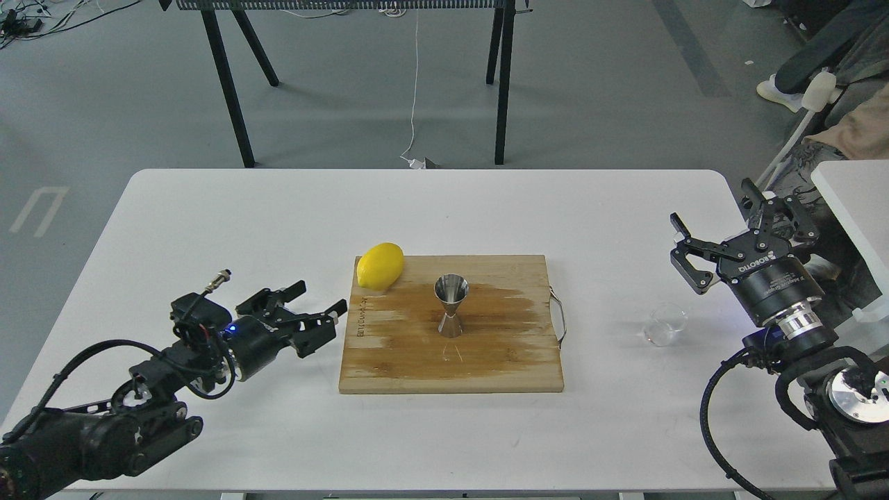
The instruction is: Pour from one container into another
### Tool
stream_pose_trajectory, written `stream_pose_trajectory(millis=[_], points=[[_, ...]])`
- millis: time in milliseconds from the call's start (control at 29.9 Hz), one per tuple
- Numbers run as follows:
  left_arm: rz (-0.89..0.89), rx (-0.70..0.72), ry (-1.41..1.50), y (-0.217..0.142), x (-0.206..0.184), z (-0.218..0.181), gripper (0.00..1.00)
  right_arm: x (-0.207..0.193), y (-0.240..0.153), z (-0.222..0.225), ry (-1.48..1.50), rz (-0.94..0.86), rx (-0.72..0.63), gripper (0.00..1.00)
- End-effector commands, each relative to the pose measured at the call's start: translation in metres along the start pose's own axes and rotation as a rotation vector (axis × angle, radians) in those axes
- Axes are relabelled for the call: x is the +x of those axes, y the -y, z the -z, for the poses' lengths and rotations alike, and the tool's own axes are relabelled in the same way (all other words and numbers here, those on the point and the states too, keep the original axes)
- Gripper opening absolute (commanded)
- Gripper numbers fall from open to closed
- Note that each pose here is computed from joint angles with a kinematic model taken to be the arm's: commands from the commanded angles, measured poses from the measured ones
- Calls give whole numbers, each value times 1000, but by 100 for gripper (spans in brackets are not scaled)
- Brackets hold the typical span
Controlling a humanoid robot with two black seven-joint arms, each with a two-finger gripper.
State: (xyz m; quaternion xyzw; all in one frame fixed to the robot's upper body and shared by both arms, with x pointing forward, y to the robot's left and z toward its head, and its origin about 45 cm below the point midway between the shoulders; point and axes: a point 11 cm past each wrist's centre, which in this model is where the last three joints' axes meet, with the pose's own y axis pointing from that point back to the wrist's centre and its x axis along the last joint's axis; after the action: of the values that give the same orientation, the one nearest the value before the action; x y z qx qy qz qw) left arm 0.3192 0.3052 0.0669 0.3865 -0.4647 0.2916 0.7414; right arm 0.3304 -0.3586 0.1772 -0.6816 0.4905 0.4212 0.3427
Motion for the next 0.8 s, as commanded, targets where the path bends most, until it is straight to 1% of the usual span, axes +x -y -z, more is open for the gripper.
stream_pose_trajectory(millis=[0,33,201,267,334,368,468,535,602,668,769], points=[[-78,101,-87,-32,33,33,98,-1,2,-2,5,6,1,99],[-101,123,-125,-38,42,39,97,-2,3,-2,6,8,-1,99],[93,151,-580,-58,54,51,97,-3,6,-11,18,15,-17,99],[162,108,-785,-60,64,49,97,-3,6,-15,25,17,-21,99],[210,19,-1001,-65,85,46,97,-5,7,-18,30,23,-28,99],[112,5,-1052,-65,106,55,97,-5,6,-20,39,24,-30,99],[-174,-8,-1232,-76,148,87,98,-13,8,-25,83,54,-10,99],[-325,4,-1347,-88,158,108,99,-15,4,-21,161,66,31,99],[-466,-5,-1468,-98,163,123,99,-5,-13,-17,333,48,114,99],[-541,-17,-1546,-104,162,129,99,5,-30,-14,473,26,185,99],[-556,-17,-1572,-105,157,129,99,11,-55,-20,553,-3,222,98]])
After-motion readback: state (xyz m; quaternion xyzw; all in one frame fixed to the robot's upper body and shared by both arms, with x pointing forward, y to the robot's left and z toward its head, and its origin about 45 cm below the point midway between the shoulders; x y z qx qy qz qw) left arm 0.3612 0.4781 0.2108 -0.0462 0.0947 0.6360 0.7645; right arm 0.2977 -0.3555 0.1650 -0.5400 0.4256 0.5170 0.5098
